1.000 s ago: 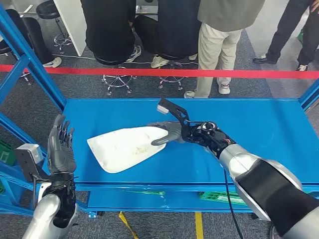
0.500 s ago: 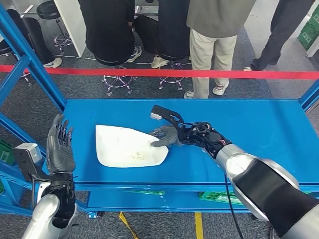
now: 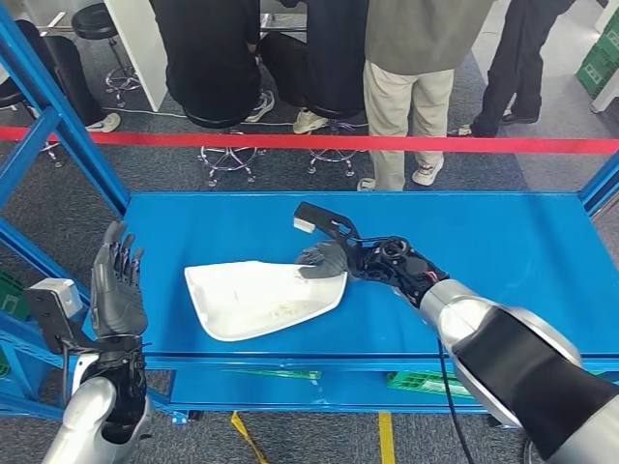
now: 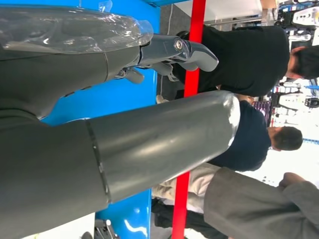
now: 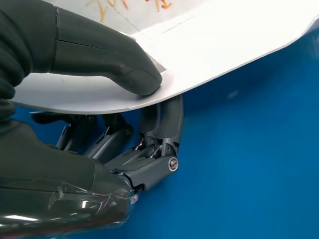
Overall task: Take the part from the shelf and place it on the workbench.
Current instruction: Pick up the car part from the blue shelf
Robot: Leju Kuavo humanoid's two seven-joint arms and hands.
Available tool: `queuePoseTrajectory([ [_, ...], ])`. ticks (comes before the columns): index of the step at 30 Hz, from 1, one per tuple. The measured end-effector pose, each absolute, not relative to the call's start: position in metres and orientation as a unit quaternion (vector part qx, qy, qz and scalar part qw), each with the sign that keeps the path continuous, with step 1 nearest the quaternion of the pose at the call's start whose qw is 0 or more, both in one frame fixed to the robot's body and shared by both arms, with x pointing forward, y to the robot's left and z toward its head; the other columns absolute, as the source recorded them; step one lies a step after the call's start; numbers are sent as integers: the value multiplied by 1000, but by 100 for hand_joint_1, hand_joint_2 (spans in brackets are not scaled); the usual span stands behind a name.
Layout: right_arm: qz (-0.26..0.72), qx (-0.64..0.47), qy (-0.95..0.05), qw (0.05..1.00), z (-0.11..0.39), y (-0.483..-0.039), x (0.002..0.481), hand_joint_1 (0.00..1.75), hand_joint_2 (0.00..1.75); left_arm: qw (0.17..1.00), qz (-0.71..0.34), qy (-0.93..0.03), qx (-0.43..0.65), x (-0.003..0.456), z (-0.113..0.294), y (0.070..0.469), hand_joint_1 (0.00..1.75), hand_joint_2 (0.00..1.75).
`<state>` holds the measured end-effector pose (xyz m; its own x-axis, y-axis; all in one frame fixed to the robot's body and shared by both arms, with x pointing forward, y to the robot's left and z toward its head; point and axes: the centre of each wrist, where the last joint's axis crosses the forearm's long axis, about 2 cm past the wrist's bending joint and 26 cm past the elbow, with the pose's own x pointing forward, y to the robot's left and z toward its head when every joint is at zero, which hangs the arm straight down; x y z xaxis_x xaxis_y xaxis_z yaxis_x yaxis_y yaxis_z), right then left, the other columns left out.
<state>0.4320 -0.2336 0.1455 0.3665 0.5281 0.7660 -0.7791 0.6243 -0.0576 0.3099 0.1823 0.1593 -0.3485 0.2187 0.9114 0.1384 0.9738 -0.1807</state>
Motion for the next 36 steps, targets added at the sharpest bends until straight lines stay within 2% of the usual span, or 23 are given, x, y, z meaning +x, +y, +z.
queuePoseTrajectory([
  [21, 379, 148, -423, 809, 143, -245, 433, 175, 175, 561, 38, -821, -103, 310, 158, 183, 0, 0],
  [31, 237, 190, -537, 787, 135, -259, 429, 175, 175, 561, 42, -823, -79, 301, 147, 187, 0, 0],
  [35, 147, 226, -586, 764, 129, -261, 420, 175, 175, 555, 30, -828, -81, 299, 142, 188, 0, 175],
  [36, 128, 236, -593, 759, 129, -261, 417, 175, 175, 554, 27, -828, -81, 300, 141, 188, 0, 175],
])
